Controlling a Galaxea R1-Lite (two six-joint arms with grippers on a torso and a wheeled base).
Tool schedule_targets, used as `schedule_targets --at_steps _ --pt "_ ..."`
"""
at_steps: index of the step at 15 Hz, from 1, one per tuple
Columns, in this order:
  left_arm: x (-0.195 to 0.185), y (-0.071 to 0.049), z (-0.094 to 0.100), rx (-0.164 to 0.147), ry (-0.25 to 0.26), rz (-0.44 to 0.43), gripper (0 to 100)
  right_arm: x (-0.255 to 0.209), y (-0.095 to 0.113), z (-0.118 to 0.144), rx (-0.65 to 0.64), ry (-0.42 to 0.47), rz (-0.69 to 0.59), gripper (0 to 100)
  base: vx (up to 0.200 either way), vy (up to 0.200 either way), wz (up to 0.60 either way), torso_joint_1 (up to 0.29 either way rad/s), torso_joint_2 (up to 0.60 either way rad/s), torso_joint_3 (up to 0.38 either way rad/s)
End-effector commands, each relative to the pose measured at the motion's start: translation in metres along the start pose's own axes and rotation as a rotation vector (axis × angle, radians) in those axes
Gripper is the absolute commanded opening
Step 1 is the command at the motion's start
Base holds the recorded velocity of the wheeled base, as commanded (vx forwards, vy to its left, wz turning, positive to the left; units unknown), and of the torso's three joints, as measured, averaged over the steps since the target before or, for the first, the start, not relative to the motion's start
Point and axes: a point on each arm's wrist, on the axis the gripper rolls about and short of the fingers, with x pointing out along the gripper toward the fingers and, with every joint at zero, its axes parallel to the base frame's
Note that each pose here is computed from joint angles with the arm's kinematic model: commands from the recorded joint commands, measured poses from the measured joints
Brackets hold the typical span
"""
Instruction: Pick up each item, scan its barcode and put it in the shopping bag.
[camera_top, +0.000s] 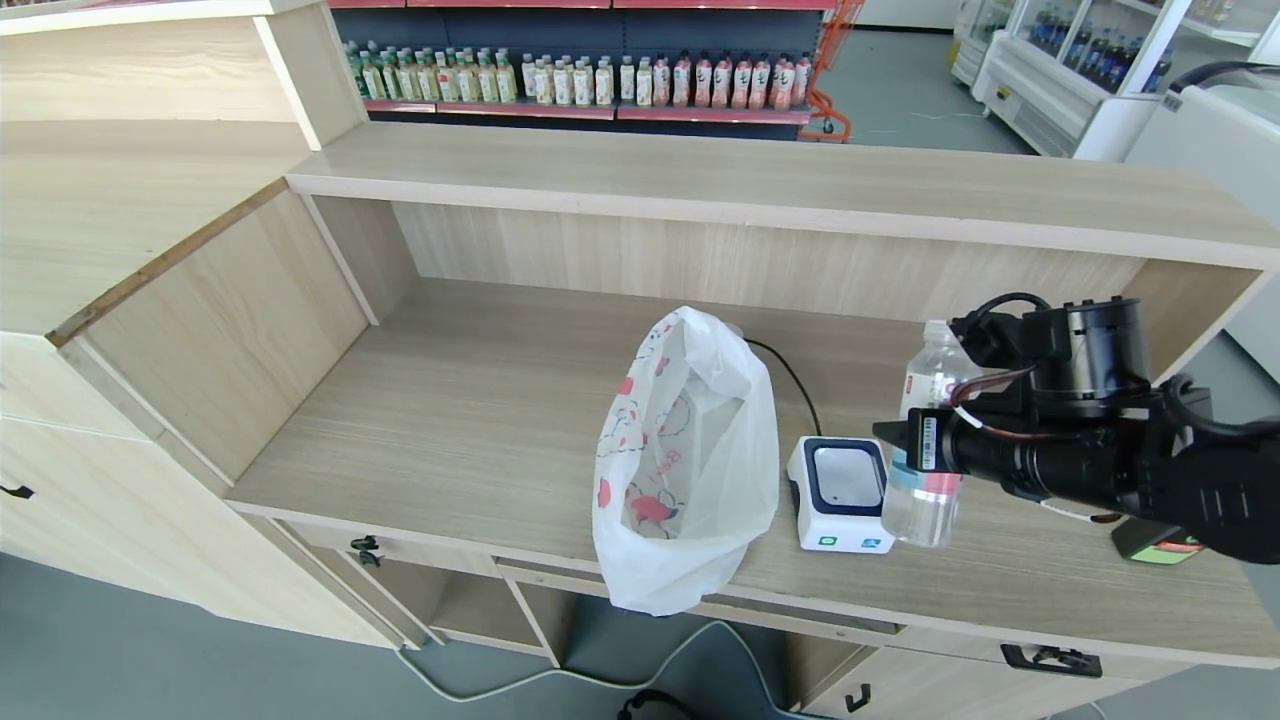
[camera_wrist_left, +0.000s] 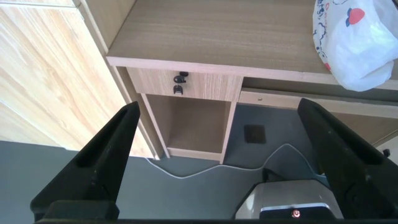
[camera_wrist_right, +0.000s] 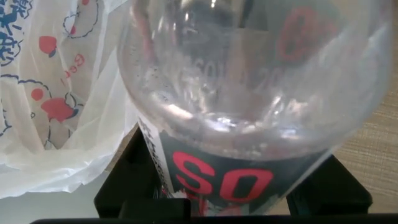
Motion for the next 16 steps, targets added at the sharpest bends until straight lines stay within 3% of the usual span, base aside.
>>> schedule_targets --at_steps 1,6,16 --pt "0.000 0.000 0.000 0.000 0.000 0.000 100 0.003 0.002 -0.001 -0.003 0.006 0.002 0 0.000 0.000 0.00 0.000 0.00 0.000" --pt "0.000 0.000 0.000 -0.002 0.000 0.000 100 0.009 0.015 -0.001 0.019 0.004 0.025 0 0.000 0.000 0.00 0.000 0.00 0.000" --pt "0.000 0.000 0.000 -0.002 0.000 0.000 100 0.036 0.023 -0.004 0.018 -0.023 0.029 0 0.000 0.000 0.00 0.000 0.00 0.000"
